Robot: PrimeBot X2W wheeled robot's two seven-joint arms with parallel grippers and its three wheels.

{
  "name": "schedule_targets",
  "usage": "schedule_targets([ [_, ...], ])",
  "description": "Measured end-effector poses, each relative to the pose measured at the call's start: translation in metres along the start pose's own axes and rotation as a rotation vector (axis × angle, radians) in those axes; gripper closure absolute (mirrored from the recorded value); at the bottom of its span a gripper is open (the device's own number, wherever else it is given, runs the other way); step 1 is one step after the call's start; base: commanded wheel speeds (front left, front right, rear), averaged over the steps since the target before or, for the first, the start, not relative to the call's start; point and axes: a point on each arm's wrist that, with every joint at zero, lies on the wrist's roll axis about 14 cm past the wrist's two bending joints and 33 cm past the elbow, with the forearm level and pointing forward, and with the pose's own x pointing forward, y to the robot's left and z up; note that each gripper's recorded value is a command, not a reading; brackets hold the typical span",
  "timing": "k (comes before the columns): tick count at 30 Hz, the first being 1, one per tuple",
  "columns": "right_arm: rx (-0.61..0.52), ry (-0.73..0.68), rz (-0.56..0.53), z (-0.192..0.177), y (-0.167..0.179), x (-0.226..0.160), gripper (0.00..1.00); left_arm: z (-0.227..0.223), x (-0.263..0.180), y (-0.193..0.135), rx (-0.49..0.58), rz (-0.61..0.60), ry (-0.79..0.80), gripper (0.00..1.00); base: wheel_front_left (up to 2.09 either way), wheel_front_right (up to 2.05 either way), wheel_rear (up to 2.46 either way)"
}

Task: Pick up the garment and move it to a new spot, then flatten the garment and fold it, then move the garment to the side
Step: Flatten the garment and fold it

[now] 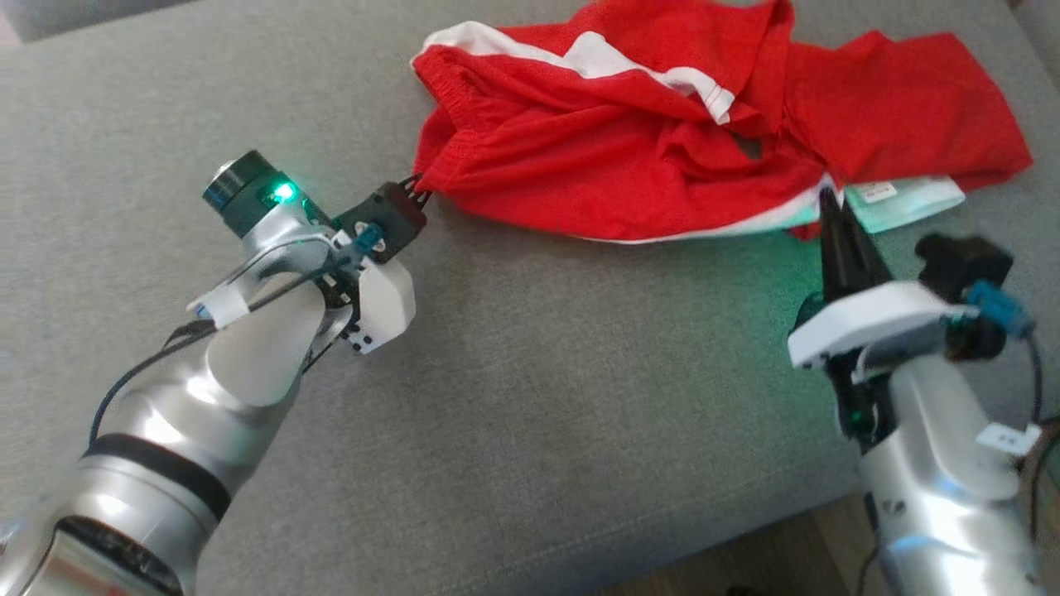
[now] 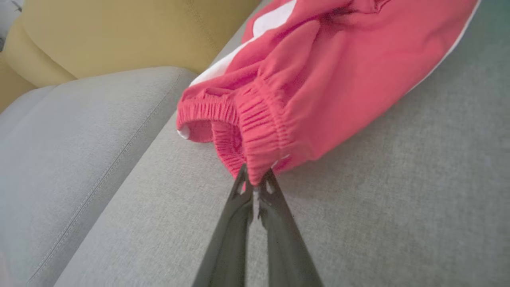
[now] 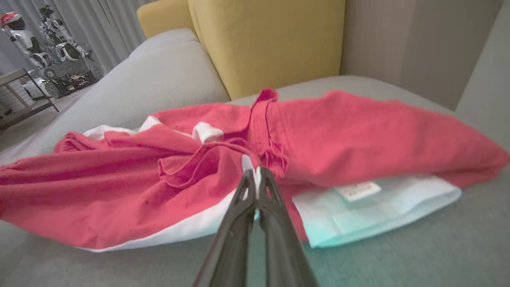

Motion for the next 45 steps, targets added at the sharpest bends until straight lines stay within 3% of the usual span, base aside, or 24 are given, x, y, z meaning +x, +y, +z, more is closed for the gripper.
schedule_targets([
  [11,-0.161,-0.226,0.144,0.127,0.025,0.010,1.00,0.063,-0.037,0.029,-0.193,0.123,-0.141,1.00,0.00,0.00,0.00],
  [19,-0.193,-0.401,0.237,0.212,0.051,-0.013,1.00,0.131,-0.087,0.074,-0.260,0.246,-0.312,1.00,0.00,0.00,0.00],
  [22,-0.156,-0.449,0.258,0.231,0.056,-0.024,1.00,0.160,-0.108,0.087,-0.266,0.302,-0.383,1.00,0.00,0.00,0.00],
  [27,-0.092,-0.431,0.301,0.243,0.068,-0.035,1.00,0.186,-0.142,0.094,-0.307,0.365,-0.451,1.00,0.00,0.00,0.00],
  [31,-0.003,-0.343,0.339,0.231,0.076,-0.043,1.00,0.160,-0.162,0.069,-0.420,0.369,-0.386,1.00,0.00,0.00,0.00],
  [36,0.050,-0.197,0.361,0.203,0.084,-0.047,1.00,0.149,-0.184,0.066,-0.534,0.392,-0.356,1.00,0.00,0.00,0.00],
  [45,-0.039,-0.102,0.393,0.210,0.119,-0.013,1.00,0.138,-0.170,0.085,-0.590,0.346,-0.268,1.00,0.00,0.00,0.00],
])
